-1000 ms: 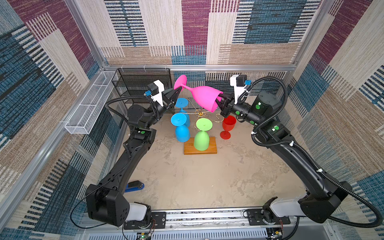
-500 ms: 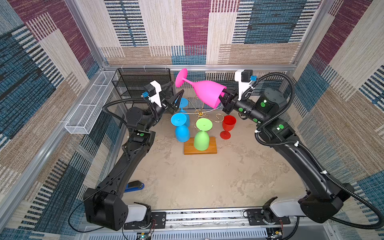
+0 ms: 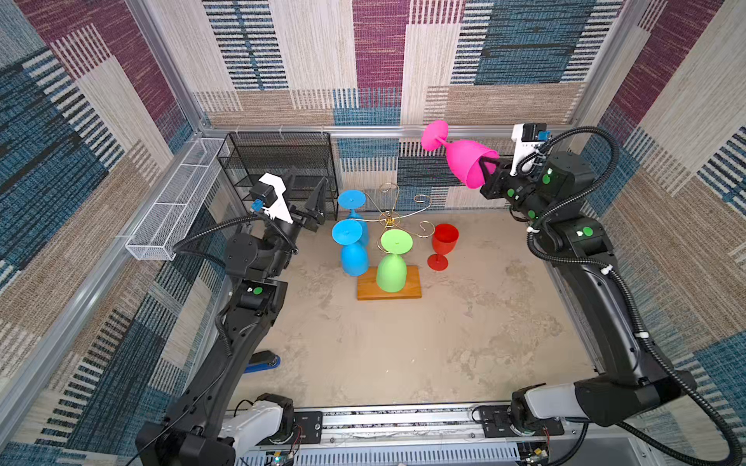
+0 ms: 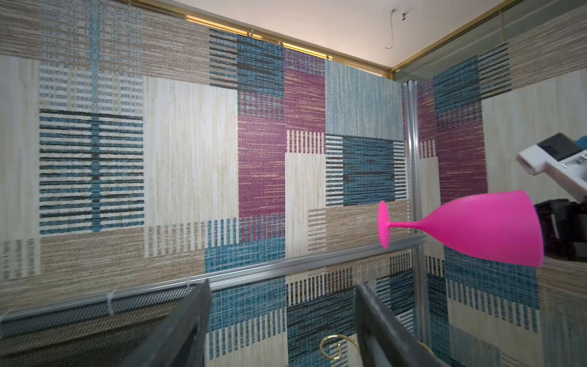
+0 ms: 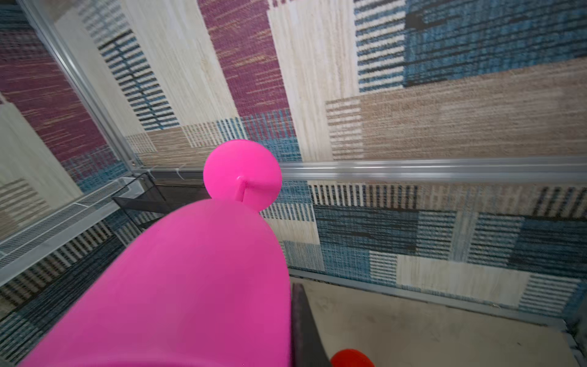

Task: Take the wine glass off the wine glass rack
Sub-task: Pick up the wine glass from the wine glass rack, then place the wine glass at the top-right of the table.

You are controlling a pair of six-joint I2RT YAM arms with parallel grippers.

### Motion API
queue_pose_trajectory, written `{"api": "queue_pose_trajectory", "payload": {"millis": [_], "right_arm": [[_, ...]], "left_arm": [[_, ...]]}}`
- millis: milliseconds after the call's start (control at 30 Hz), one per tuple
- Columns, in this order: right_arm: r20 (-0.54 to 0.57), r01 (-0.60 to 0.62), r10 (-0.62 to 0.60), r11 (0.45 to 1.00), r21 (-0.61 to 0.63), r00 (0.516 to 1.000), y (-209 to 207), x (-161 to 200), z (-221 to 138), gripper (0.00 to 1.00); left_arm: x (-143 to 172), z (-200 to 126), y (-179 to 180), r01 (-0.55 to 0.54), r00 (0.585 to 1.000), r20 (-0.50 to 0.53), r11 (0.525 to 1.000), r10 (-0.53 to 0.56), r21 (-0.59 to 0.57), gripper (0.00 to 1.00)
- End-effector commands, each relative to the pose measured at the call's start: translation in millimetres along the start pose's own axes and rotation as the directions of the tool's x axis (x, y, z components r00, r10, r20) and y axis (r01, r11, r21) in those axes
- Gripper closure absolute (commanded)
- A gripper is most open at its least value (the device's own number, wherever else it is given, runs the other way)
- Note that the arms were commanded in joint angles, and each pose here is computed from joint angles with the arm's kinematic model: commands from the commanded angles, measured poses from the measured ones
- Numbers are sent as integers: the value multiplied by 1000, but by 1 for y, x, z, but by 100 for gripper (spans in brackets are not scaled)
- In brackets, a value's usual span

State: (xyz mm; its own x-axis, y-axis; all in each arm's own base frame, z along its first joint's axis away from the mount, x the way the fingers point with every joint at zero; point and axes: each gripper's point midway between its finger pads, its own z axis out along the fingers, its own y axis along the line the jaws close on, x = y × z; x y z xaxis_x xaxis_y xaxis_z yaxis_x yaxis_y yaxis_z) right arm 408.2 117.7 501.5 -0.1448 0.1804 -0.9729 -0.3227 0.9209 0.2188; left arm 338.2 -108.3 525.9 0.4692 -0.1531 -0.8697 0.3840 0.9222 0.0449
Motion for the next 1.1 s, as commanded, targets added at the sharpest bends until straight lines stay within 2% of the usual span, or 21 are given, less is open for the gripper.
{"api": "queue_pose_trajectory", "payload": {"millis": [0,200,367,433,567,700,867,1067], "right_arm": [[-137,38,-19,989,143,990,-36,34,3,100],[-323,117,-12,945,305,946,-89,75,12,100],[-464,192,7,904,381,886,-120,106,14,100],[-509,227,17,881,414,861,-132,117,14,100],[-597,266,45,867,421,801,-145,147,19,100],[-684,308,78,852,424,725,-159,181,25,100],[-740,356,93,832,425,666,-172,205,30,100],[-803,354,105,859,371,587,-173,241,33,100]], "left_arm": [[17,-14,24,-100,993,-82,986,89,-137,26],[37,-37,46,-165,981,-141,955,134,-244,23],[40,-54,58,-172,984,-94,939,151,-298,22],[47,-60,63,-174,983,-107,934,148,-312,22],[62,-68,69,-198,972,-185,927,144,-317,22],[64,-75,73,-216,969,-190,918,159,-333,22],[67,-77,76,-215,967,-201,917,154,-337,22],[73,-77,77,-198,968,-211,923,133,-331,22]]}}
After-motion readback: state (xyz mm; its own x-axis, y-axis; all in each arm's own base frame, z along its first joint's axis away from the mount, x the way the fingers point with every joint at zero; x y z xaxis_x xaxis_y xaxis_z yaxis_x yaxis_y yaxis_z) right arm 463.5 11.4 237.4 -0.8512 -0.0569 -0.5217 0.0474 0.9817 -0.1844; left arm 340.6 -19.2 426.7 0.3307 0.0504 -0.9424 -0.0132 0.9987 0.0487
